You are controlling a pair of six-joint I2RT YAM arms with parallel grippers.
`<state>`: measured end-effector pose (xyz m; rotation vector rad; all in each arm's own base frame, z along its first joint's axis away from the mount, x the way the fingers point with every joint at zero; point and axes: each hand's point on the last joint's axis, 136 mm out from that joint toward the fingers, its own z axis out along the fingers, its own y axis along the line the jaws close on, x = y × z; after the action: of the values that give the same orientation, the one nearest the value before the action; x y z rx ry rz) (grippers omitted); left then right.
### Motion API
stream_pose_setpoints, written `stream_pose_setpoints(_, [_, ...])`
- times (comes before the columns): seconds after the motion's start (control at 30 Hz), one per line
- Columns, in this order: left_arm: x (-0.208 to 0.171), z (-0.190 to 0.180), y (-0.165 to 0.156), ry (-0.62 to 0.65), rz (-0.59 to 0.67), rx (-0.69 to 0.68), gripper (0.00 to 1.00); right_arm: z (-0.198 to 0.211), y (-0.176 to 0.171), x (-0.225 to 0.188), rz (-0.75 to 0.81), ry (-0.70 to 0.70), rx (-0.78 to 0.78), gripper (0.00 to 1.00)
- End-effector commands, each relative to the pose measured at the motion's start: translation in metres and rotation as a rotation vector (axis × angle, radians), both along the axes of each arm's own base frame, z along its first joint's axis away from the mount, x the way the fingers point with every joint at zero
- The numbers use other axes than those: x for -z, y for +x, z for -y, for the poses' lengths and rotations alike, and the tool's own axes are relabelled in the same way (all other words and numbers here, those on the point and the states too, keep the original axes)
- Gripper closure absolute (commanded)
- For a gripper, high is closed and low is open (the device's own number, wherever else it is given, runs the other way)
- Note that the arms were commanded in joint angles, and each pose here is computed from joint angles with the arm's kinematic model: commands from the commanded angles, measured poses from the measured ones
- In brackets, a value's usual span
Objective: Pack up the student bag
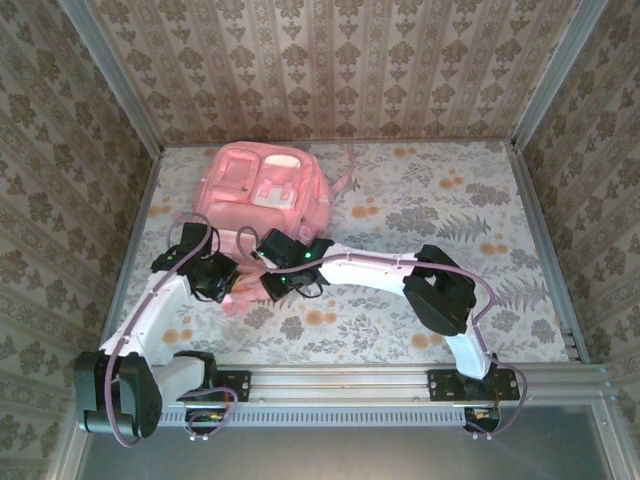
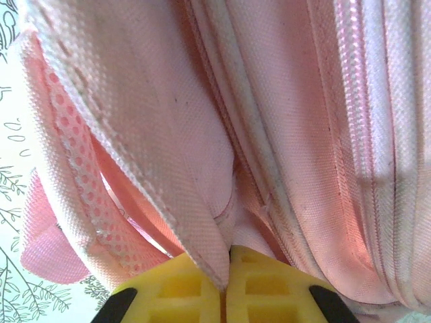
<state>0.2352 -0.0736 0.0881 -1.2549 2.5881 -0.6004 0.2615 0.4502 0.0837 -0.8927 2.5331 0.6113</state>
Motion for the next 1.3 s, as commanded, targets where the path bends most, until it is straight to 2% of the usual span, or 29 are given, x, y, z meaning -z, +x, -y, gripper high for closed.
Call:
stream_pose_setpoints(0.0, [-0.013,-0.016,0.009,0.07,0.055,-0.014,0.95,0.037,0.007,0.01,-0.011,-0.106,0.05,1.0])
stream_pose_setpoints(0.63, [-0.017,-0.012,0.007,0.056,0.076,0.025,1.0,0.079,0.04,0.017,-0.022,-0.107,0.136,1.0])
stream_pose_setpoints(0.8, [-0.025,-0.018,0.006,0.084,0.093,0.043,1.0,0.08,0.049,0.011,0.005,-0.1,0.136,1.0])
stream_pose_setpoints(0.97, [-0.032,-0.03,0.003,0.119,0.105,0.063,1.0,0.061,0.046,0.001,-0.024,-0.02,0.099,1.0])
stream_pose_setpoints(1.03, [-0.033,-0.031,0.003,0.123,0.109,0.084,0.93,0.052,0.04,-0.002,-0.031,0.01,0.077,1.0])
stream_pose_setpoints(1.17, [-0.028,-0.024,-0.006,0.082,0.09,0.107,0.59,0.034,0.025,-0.001,-0.05,0.035,0.051,1.0])
stream_pose_setpoints(1.27, [-0.022,-0.014,-0.015,0.013,0.08,0.081,0.47,0.026,0.021,0.0,-0.066,0.062,0.068,1.0])
